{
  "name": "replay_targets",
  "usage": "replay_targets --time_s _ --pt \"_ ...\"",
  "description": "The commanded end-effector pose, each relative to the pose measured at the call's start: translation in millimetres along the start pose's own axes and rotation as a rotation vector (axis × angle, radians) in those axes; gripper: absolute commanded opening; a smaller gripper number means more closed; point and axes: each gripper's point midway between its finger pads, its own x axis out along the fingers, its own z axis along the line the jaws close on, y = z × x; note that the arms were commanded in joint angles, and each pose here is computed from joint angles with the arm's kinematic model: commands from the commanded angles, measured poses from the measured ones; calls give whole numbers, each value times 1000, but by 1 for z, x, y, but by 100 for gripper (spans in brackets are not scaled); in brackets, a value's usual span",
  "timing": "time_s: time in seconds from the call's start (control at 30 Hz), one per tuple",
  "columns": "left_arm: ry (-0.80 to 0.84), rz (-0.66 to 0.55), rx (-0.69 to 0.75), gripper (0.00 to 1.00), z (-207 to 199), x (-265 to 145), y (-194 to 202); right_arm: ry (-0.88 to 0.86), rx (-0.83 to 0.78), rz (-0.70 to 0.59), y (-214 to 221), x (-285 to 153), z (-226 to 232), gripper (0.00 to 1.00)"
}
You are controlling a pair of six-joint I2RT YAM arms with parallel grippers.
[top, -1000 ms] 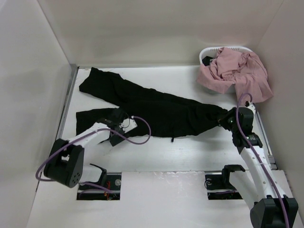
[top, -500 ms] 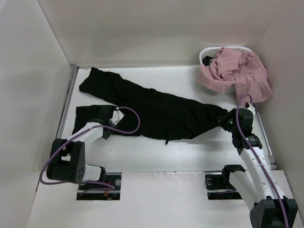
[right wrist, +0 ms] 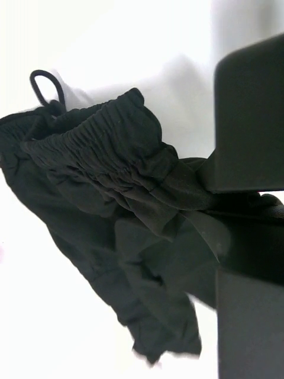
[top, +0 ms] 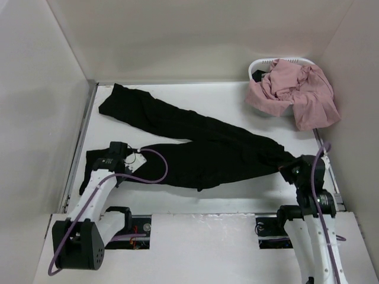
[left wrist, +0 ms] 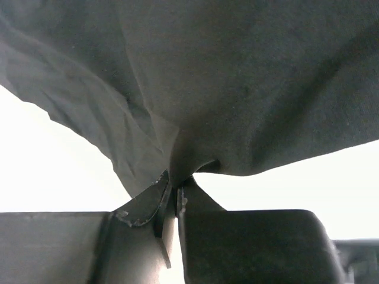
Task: Fold and stack the trousers
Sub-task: Flatten the trousers out
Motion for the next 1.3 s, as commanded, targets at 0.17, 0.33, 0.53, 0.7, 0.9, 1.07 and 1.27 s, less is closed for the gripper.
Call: replay_targets --time_s 0.17,0.33,0.53,0.7,0.9,1.07,1.27 --pt "193 144 200 10 -44 -29 57 214 346 -46 13 -50 -52 20" --pt "185 150 213 57 -33 -36 60 288 363 -147 -12 -79 -56 100" --pt "12 -117 102 71 56 -74 -21 198 105 -214 -57 -71 -10 100" --pt "-8 -234 -191 70 153 -59 -82 186 -247 -87 -49 -2 23 100" --pt "54 -322 -547 68 240 -4 -147 227 -302 -91 -59 73 19 100" --pt "65 -372 -614 67 264 46 -204 286 -383 42 -44 122 4 100" --pt "-11 -491 -640 73 285 82 -253 370 -406 142 -26 149 -22 100"
